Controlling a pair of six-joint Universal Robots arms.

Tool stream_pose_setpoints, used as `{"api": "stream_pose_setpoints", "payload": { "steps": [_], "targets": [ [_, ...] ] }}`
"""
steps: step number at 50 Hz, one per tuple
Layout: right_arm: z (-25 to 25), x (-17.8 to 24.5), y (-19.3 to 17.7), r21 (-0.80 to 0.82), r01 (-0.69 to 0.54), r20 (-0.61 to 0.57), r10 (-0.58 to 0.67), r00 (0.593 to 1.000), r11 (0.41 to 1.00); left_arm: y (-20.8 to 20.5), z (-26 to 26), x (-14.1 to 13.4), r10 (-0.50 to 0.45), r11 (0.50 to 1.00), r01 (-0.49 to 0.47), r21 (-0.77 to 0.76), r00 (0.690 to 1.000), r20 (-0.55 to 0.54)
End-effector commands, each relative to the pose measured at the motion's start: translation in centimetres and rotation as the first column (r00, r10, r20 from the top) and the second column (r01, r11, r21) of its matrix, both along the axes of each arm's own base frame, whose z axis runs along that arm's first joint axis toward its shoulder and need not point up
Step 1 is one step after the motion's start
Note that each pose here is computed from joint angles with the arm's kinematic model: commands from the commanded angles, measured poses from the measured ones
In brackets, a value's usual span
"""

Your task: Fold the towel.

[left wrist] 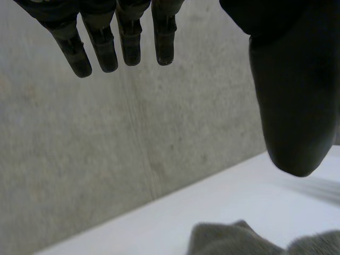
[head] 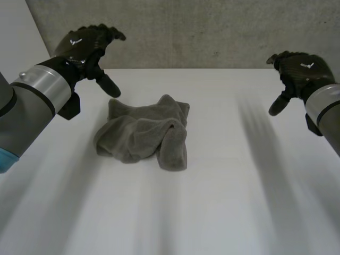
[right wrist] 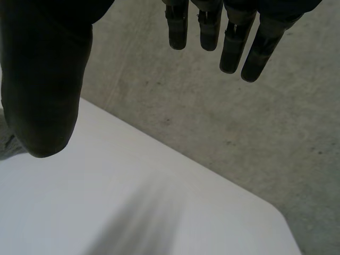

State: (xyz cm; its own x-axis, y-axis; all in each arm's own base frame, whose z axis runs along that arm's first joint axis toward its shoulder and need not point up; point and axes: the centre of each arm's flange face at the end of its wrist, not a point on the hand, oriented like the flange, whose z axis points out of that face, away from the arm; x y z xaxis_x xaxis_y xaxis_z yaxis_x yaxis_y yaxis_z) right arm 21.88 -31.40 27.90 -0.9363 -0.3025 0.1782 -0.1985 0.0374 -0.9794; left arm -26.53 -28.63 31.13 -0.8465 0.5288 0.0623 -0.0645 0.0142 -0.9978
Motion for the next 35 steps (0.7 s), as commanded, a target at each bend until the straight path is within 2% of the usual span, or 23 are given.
{"api": "stream_pose_setpoints", "payload": {
  "steps": [1, 9, 35],
  "targets": [
    [1.5, -0.2, 0.4, 0.021, 0.006, 0.023, -0.007, 1.000, 1.000, -0.8, -0.5, 0.6, 0.021, 0.997, -0.022, 0.073, 1.000, 0.010],
    [2.8, -0.3, 0.4, 0.008, -0.008, 0.084, 0.007, 0.996, 1.000, -1.2, -0.7, 1.2, 0.044, 0.996, -0.045, 0.080, 0.999, 0.013],
    [2.8, -0.3, 0.7, 0.006, -0.022, 0.078, 0.022, 0.997, 1.000, -1.4, -1.4, 1.4, 0.045, 0.994, -0.047, 0.095, 0.999, 0.022]
  ]
}}
